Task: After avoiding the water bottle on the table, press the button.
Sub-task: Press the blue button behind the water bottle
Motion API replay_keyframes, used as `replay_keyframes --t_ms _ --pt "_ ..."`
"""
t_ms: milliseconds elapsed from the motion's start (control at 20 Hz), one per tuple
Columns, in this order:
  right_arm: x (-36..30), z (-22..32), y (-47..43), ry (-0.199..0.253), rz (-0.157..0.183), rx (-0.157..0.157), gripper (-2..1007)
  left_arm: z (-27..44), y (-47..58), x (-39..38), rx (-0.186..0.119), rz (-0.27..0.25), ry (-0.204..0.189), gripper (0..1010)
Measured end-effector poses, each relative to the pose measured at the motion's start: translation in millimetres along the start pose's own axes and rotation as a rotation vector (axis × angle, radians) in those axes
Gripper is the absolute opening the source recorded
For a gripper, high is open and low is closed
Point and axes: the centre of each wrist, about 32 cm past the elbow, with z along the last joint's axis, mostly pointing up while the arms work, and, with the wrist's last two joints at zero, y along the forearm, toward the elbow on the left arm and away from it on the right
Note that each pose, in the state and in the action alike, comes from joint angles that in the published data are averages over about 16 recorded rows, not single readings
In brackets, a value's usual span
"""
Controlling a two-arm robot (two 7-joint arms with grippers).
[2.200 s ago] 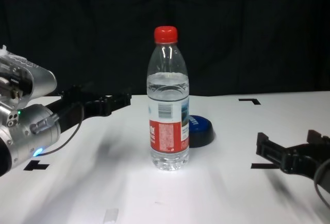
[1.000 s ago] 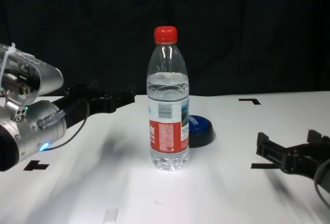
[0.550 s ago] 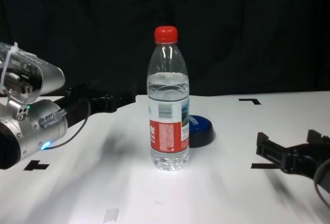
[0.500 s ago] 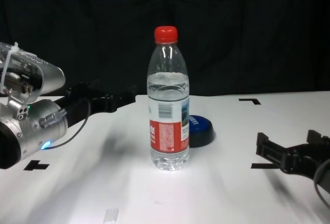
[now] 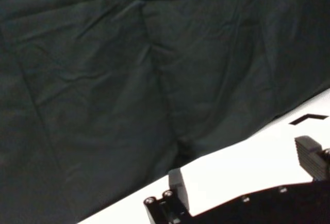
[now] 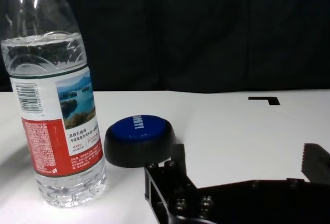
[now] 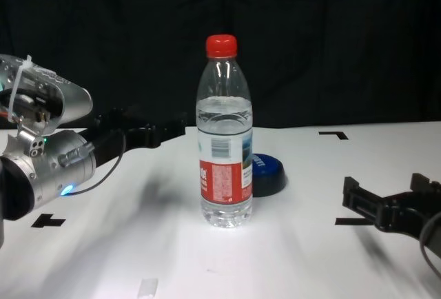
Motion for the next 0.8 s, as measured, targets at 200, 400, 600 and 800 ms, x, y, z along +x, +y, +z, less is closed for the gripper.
replay_keyframes --t_ms 200,400,600,800 --pt "0.0 0.0 0.0 0.0 0.0 0.0 1003 -0.6 -3.1 1.0 -0.002 -0.006 -0.001 1009" --pt "0.0 0.0 0.0 0.0 0.0 0.0 1003 -1.0 -5.8 2.0 -0.002 -0.012 -0.002 1009" --pt "0.0 0.0 0.0 0.0 0.0 0.0 1003 -1.2 -7.7 2.7 -0.001 -0.016 -0.004 1009" --pt "0.0 0.0 0.0 0.0 0.0 0.0 1003 -1.2 -9.7 3.5 0.002 -0.02 -0.008 1009"
